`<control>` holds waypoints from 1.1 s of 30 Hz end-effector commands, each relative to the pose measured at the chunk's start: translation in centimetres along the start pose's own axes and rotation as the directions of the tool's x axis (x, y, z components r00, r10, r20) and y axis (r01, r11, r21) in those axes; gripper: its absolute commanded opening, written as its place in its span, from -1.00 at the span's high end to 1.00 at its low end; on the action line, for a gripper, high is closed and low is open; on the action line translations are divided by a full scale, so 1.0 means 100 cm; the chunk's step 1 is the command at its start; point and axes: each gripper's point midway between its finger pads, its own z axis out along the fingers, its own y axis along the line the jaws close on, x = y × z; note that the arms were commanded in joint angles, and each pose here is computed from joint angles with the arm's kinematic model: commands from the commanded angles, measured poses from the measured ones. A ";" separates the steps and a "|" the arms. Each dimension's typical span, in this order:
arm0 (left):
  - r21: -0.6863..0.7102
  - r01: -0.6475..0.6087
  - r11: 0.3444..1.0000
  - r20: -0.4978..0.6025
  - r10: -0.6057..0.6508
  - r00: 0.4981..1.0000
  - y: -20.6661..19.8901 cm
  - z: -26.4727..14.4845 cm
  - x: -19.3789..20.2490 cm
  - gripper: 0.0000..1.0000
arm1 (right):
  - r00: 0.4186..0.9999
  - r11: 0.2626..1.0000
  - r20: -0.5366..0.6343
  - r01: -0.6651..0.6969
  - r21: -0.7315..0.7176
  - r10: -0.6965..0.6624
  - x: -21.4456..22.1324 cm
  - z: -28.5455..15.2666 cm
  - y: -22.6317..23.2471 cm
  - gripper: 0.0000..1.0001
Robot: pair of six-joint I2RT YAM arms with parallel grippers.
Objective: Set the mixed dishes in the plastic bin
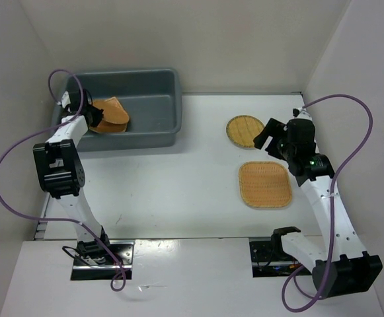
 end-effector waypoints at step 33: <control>0.439 -0.365 0.821 0.336 0.227 0.914 -0.134 -0.183 -0.105 -1.00 | 1.000 0.994 -0.018 -0.003 0.109 0.005 0.002 0.012 -0.023 -0.73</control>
